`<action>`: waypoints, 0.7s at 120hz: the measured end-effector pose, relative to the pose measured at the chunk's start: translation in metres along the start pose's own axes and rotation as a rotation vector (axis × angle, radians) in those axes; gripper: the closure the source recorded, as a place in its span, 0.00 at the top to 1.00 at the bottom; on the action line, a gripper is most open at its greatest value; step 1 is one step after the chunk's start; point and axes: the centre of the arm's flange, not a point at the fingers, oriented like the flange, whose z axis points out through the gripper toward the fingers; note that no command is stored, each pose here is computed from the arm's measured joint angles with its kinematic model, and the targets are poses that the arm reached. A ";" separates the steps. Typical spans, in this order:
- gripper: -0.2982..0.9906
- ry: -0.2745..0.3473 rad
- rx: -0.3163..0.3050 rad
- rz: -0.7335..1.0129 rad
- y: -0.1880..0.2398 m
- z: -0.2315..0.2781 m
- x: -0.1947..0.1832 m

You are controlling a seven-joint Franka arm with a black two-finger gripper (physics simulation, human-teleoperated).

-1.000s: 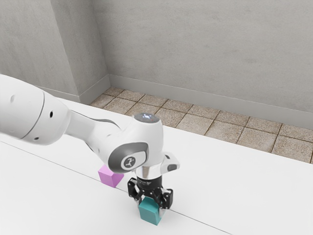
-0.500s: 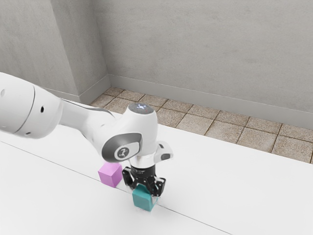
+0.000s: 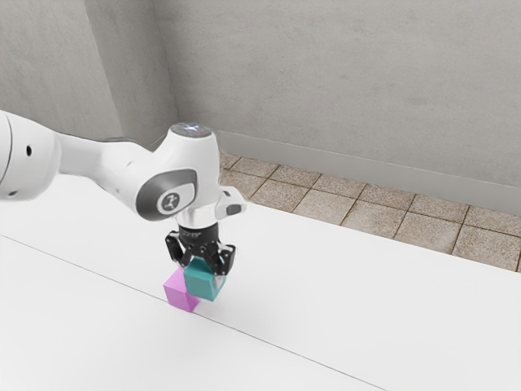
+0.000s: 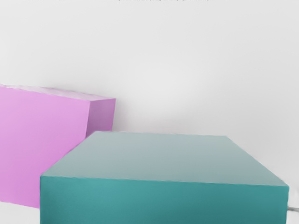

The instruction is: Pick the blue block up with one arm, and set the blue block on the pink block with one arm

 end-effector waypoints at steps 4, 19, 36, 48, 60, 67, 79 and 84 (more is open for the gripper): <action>0.49 -0.003 0.000 0.000 -0.006 -0.001 0.003; 0.49 -0.013 -0.002 0.006 -0.026 -0.003 0.011; 0.49 -0.024 -0.004 0.024 -0.041 -0.002 0.015; 0.49 -0.030 -0.006 0.041 -0.046 -0.001 0.017; 0.49 -0.037 -0.018 0.038 -0.058 0.001 0.019; 0.49 -0.040 -0.025 0.043 -0.063 0.002 0.020; 0.49 -0.042 -0.038 0.071 -0.062 0.004 0.021; 0.49 -0.045 -0.043 0.079 -0.064 0.007 0.022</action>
